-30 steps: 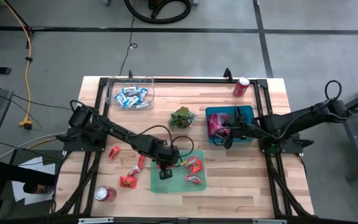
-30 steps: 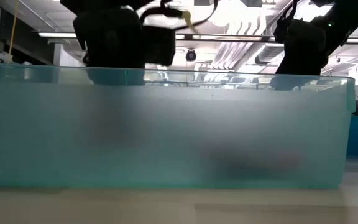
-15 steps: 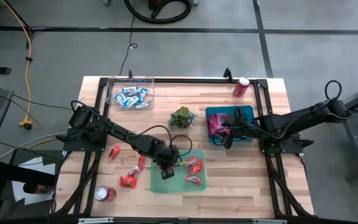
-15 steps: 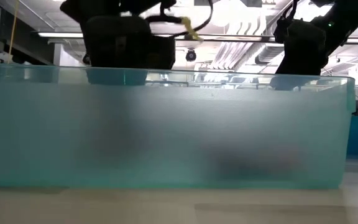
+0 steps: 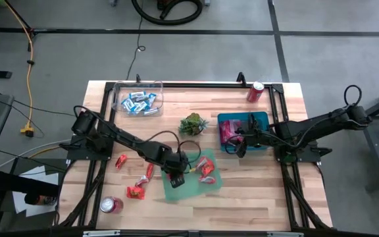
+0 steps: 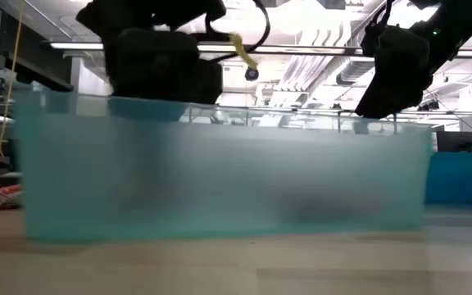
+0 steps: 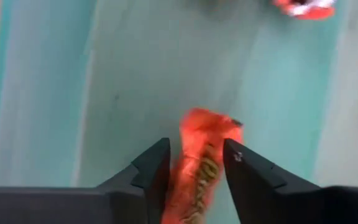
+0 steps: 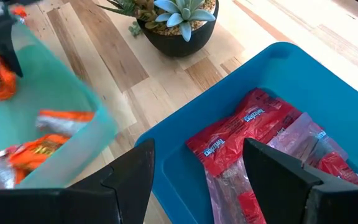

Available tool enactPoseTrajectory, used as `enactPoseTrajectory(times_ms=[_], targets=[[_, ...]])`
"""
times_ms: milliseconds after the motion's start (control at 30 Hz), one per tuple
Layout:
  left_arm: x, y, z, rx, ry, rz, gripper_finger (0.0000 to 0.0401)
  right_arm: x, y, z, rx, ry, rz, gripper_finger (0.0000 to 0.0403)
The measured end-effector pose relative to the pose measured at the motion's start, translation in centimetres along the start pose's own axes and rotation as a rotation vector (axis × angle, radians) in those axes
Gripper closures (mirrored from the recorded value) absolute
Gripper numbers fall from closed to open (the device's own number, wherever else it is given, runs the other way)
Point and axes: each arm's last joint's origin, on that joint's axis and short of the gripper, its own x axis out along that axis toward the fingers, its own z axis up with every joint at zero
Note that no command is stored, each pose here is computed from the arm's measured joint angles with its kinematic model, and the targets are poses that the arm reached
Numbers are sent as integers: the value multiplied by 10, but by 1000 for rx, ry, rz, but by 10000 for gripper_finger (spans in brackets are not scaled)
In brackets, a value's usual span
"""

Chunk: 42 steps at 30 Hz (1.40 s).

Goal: Sort candy
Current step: Put the orange candy into the green transparent bin

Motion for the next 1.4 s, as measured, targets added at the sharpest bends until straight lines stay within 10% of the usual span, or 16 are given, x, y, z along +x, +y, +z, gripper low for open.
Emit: enactPoseTrajectory(times_ms=[433, 667, 1033, 1400], targets=[[-78, 26, 18, -24, -77, -8, 157, 0, 0, 0, 25, -2, 0, 165], [-123, 43, -19, -153, -74, 145, 153, 0, 0, 0, 50, -4, -5, 165], [-89, 88, -119, -523, 210, 352, 153, 0, 0, 0, 53, -7, -8, 165], [-82, 114, -134, -573, 264, 533, 153, 0, -2, 1, 99, -50, -63, 165]])
